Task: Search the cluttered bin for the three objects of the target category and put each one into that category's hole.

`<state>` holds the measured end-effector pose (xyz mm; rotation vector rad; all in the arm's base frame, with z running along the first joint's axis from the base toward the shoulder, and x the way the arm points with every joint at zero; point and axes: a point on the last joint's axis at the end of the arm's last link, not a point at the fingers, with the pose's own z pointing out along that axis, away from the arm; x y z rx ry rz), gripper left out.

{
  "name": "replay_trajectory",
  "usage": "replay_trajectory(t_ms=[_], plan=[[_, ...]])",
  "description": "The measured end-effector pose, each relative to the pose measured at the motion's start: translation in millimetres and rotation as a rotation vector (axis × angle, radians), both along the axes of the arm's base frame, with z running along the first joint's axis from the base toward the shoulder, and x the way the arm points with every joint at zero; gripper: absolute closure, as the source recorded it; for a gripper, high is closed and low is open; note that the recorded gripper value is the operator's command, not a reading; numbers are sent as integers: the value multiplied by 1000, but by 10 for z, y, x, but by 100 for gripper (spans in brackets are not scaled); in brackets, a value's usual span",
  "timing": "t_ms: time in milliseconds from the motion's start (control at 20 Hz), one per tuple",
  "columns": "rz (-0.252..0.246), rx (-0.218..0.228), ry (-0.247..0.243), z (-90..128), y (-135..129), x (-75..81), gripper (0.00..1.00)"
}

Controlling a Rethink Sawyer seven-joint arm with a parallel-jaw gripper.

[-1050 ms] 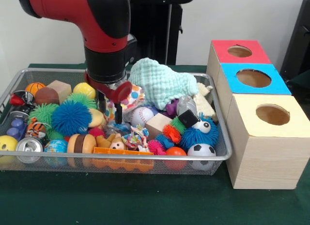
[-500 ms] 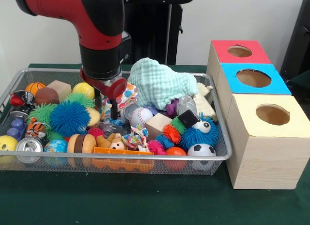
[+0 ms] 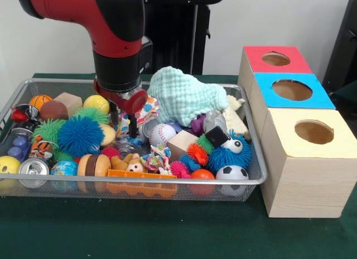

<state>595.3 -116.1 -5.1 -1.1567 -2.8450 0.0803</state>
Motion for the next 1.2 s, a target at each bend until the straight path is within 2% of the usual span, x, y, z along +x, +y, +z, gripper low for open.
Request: replay_trajectory(t_ms=[650, 1200], plan=[[9, 7, -2, -4, 67, 22, 0], [39, 11, -1, -20, 257, 49, 0]])
